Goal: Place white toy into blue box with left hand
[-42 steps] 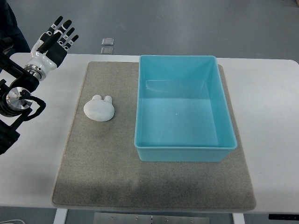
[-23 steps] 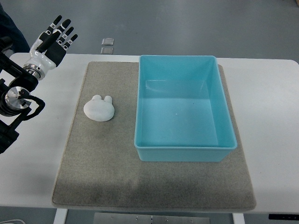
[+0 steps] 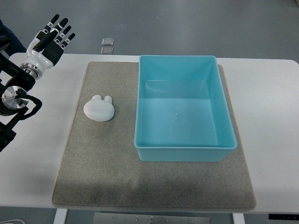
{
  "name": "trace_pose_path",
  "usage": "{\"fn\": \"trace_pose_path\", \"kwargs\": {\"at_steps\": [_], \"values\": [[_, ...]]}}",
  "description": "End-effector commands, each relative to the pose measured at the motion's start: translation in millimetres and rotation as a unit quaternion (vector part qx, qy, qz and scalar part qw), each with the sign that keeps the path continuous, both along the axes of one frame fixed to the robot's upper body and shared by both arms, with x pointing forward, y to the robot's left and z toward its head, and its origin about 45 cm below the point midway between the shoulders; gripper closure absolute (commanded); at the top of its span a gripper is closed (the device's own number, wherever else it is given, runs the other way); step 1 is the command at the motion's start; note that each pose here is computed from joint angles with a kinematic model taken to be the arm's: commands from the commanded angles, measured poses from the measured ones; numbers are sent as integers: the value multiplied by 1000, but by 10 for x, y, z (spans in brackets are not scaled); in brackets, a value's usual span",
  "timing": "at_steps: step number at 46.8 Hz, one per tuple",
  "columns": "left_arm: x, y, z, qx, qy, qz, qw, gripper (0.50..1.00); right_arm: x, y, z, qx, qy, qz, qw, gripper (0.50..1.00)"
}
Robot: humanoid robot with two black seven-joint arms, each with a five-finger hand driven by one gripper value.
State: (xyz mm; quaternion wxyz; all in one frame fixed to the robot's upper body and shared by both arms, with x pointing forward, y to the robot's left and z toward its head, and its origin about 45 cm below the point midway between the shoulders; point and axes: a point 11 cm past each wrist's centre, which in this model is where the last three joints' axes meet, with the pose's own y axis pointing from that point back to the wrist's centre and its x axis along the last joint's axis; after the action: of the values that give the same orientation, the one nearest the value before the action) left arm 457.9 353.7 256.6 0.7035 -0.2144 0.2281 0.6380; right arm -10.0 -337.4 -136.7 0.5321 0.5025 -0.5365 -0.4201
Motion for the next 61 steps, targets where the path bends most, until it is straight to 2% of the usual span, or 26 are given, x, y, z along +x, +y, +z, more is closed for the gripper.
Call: {"fn": "trace_pose_path", "kwargs": {"at_steps": [1, 14, 24, 37, 47, 56, 61], "values": [[-10, -2, 22, 13, -3, -10, 1000, 506, 0, 0, 0, 0, 0, 0, 1000, 564], [-77, 156, 105, 38, -20, -37, 998, 506, 0, 0, 0, 0, 0, 0, 1000, 564], [-137, 396, 261, 128, -24, -63, 989, 506, 0, 0, 0, 0, 0, 0, 1000, 564], [-203, 382, 401, 164, -47, -103, 980, 506, 0, 0, 0, 0, 0, 0, 1000, 564], [-319, 289, 454, 244, -24, -165, 955, 512, 0, 0, 0, 0, 0, 0, 1000, 564], [-399, 278, 436, 340, -2, -211, 917, 512, 0, 0, 0, 0, 0, 0, 1000, 564], [-466, 108, 418, 373, -2, -252, 893, 508, 0, 0, 0, 0, 0, 0, 1000, 564]]}}
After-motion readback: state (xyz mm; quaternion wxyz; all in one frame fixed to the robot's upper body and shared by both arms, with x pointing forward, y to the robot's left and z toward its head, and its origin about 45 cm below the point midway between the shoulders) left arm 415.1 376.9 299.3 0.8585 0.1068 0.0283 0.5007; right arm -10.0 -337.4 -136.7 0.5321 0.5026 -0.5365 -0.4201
